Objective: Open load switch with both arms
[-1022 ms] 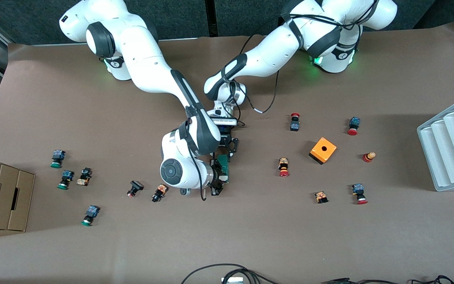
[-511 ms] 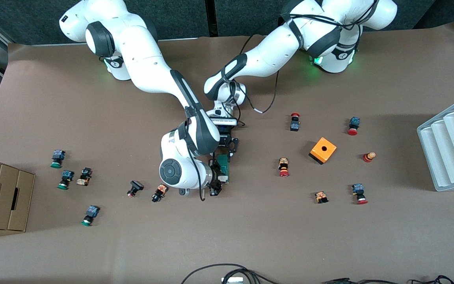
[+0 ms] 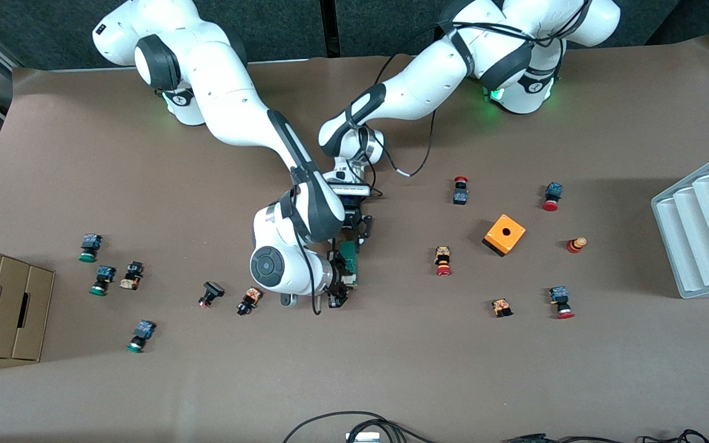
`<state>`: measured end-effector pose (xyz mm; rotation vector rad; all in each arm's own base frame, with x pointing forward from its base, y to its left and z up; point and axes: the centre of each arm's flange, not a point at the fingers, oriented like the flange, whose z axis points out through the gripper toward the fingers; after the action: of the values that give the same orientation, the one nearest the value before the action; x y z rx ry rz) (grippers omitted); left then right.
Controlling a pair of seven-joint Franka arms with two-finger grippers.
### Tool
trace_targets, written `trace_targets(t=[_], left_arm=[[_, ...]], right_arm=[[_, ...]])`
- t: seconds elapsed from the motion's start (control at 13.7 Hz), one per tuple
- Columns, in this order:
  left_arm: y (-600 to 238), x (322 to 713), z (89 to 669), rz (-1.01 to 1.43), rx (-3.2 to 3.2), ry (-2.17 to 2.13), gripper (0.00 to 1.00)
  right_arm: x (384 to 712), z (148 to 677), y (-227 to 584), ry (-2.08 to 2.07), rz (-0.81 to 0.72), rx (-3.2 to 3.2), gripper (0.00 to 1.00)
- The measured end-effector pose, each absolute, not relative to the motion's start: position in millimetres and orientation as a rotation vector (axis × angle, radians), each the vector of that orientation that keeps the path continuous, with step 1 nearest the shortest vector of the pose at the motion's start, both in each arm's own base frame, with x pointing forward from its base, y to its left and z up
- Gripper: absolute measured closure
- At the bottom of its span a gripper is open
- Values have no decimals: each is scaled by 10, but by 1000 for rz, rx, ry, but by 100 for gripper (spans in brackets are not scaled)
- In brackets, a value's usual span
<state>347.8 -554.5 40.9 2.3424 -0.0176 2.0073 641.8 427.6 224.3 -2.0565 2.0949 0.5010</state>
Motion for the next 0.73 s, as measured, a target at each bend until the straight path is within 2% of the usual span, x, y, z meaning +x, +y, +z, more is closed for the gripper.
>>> trace_targets(t=[0.73], left_arm=[[-5544,3477,408,2008,2342,-18,32]], right_arm=[[6347,2209,4372,2073,469,-2107,69]])
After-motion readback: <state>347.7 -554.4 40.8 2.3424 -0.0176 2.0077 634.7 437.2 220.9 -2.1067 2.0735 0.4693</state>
